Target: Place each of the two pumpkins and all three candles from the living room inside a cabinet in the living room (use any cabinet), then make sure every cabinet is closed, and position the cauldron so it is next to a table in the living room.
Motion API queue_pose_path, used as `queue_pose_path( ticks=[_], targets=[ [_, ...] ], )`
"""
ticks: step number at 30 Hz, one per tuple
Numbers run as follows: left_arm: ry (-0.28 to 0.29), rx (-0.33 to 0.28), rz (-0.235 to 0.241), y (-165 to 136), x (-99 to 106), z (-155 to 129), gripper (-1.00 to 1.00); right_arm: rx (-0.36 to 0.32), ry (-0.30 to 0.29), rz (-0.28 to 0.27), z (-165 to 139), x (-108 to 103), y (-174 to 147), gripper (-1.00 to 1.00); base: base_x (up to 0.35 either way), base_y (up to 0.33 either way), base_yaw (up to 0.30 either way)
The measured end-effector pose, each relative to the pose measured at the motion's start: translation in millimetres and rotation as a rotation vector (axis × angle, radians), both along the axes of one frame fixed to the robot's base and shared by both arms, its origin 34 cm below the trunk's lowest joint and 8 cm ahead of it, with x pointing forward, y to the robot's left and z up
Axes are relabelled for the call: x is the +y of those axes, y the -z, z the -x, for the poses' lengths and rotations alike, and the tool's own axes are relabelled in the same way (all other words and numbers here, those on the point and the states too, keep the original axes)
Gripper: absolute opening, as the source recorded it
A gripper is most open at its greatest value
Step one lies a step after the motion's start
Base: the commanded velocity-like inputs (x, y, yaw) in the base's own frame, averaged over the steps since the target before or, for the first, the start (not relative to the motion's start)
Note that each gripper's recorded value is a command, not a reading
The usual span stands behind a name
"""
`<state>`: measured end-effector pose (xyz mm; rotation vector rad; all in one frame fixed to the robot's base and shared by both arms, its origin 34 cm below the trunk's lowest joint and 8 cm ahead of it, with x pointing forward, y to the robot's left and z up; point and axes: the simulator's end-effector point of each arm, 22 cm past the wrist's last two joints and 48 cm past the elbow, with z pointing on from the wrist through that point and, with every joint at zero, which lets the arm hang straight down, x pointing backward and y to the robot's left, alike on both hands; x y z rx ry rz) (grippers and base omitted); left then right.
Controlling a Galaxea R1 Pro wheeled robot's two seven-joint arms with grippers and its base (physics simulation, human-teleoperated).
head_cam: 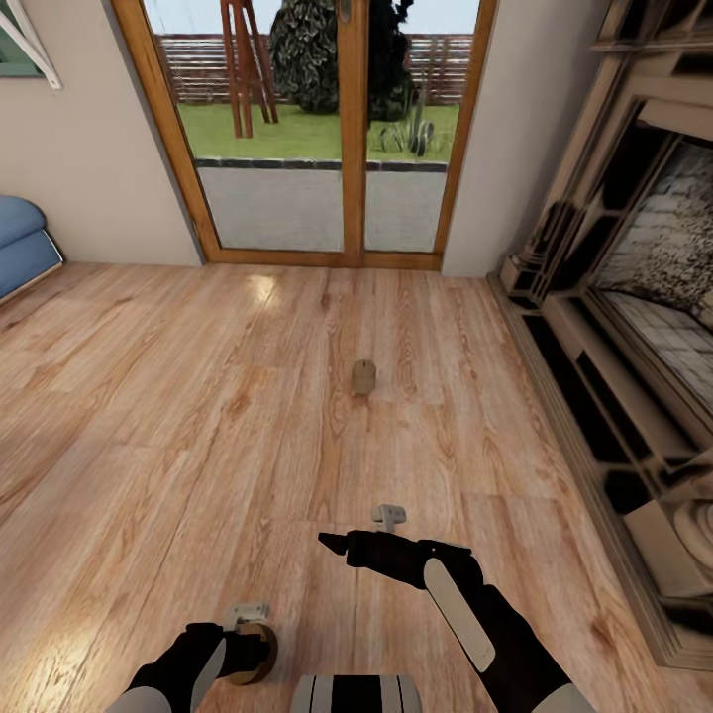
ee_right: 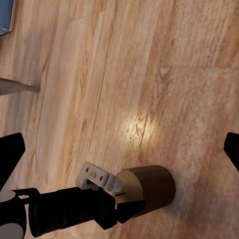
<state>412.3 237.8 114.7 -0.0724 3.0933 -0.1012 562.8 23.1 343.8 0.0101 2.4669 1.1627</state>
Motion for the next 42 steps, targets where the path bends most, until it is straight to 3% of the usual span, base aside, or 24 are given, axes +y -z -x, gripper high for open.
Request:
queue_pose_path(
  ticks=[28,36,42],
  targets=[
    [-0.005,-0.011,0.005,-4.6,1.1,-5.0,-1.0,0.002,0.007,0.002,-0.5,-2.3,-1.7,1.0,0.0,0.0,0.0],
    [-0.005,-0.042,0.007,-16.6,0.4,-16.7,-1.0,0.005,0.015,0.035,0.1,-9.0,-2.9,1.0,0.0,0.0,0.0],
    [-0.007,-0.067,-0.006,-28.3,10.7,-30.5,-1.0,0.001,0.032,0.059,-4.9,-17.0,-9.7,1.0,0.0,0.0,0.0]
  ],
)
